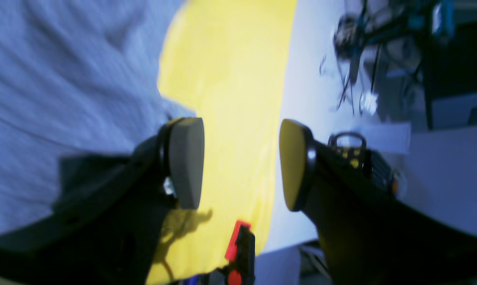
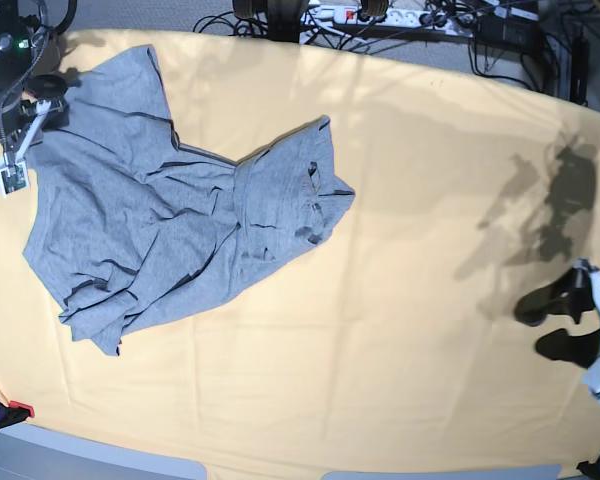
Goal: Layout the t-shirt on the table in an organized manner, then fold the t-shirt properly
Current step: 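Reach the left gripper to the bunched sleeve of the shirt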
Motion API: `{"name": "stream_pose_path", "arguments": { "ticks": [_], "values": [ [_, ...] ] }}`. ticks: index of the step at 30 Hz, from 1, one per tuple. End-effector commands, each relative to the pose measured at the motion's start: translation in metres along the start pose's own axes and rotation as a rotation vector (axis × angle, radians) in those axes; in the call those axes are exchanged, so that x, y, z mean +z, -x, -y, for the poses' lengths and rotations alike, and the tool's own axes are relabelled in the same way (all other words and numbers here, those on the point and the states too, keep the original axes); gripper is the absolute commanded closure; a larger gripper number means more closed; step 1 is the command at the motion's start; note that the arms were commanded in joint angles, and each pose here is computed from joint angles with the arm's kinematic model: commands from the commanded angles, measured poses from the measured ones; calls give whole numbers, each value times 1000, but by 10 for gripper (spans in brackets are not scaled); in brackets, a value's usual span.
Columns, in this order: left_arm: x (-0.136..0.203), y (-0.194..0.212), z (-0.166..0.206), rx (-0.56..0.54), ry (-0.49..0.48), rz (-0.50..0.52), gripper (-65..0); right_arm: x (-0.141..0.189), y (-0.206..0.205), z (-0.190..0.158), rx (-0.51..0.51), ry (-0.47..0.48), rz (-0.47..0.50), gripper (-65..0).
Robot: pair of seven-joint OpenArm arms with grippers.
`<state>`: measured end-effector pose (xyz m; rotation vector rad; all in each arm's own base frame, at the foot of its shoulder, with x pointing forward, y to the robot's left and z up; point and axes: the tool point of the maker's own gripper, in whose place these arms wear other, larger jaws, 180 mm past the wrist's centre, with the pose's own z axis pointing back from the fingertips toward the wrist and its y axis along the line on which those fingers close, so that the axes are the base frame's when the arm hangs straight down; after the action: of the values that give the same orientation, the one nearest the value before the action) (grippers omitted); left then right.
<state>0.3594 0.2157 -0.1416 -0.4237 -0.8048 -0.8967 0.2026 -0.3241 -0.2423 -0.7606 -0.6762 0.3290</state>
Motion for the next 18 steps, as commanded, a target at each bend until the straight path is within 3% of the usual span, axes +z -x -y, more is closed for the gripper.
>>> {"name": "stream_pose_path", "arguments": {
  "ticks": [1,10,18],
  "values": [
    [4,-23,7,-53,9,65,-432,2,-8,11,10,41,31,-326],
    [-76,-30,74,-30,271,170,-432,4,0,-1,-21,6,16,-326],
    [-151,-11,166,-29,563,82,-432,5,-2,-5,-20,-14,31,-326]
  ]
}}
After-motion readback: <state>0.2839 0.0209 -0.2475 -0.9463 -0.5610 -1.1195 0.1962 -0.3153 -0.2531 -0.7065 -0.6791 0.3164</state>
